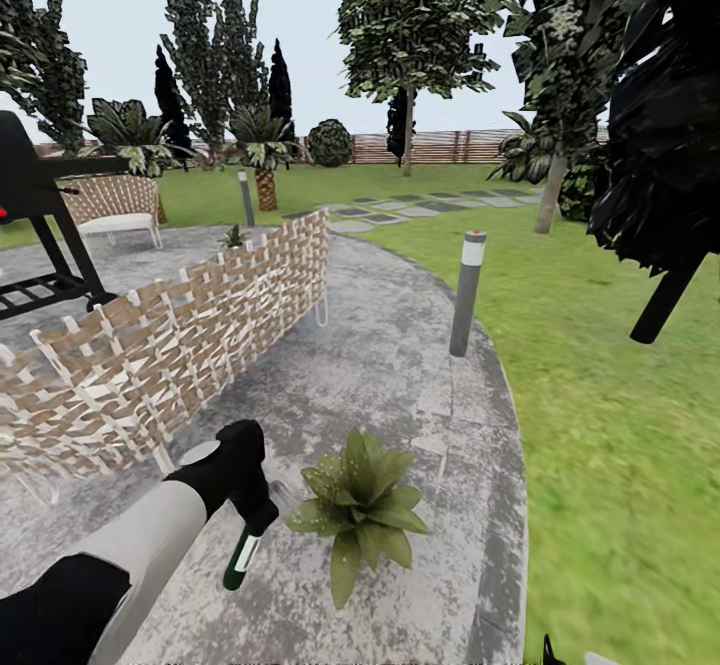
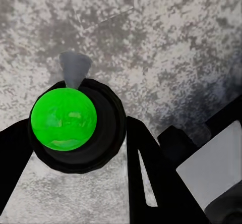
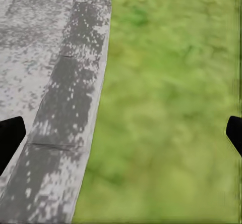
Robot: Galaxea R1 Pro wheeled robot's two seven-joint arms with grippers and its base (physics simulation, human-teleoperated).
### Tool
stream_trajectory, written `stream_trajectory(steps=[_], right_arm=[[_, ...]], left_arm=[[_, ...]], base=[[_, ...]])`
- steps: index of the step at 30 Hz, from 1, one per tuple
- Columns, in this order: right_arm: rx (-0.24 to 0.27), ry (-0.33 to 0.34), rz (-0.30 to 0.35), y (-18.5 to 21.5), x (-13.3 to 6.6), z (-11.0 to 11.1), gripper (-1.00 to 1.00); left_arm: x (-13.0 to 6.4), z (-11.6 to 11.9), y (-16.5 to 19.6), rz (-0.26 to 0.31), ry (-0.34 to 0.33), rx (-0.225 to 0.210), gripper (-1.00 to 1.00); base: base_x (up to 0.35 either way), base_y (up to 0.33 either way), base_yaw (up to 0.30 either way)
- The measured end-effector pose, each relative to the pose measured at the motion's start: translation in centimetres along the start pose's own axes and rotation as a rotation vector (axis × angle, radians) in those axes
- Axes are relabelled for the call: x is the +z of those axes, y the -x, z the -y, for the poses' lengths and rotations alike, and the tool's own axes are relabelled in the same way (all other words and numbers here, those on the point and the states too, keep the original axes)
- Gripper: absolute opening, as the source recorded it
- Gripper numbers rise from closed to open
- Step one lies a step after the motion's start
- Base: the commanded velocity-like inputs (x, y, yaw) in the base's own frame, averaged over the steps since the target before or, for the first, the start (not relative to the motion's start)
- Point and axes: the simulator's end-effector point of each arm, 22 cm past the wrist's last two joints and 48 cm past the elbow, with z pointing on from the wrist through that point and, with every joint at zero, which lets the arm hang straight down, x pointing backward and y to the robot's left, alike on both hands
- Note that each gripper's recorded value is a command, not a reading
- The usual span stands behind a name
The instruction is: Pick up the pesticide atomizer in the garden and spray insectifuge to fully cover both potted plants in the garden.
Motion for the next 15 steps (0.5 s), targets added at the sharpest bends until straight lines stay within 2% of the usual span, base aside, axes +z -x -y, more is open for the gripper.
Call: stream_trajectory(steps=[3, 8, 15], right_arm=[[0.0, 0.0, 0.001, 0.0, 0.0, 0.0, 1.0], [0.0, 0.0, 0.001, 0.0, 0.0, 0.0, 1.0], [0.001, -0.001, 0.001, 0.0, 0.0, 0.0, 1.0]], left_arm=[[-1.6, 0.7, 1.5, 0.018, -0.028, 0.021, -1.0], [-1.8, 0.8, 1.6, -0.007, -0.004, 0.059, -1.0], [-1.8, 1.7, 2.2, -0.017, 0.003, 0.091, -1.0]], base=[[-0.013, -0.095, 0.001], [-0.001, -0.01, 0.031], [0.008, 0.0, 0.257]])
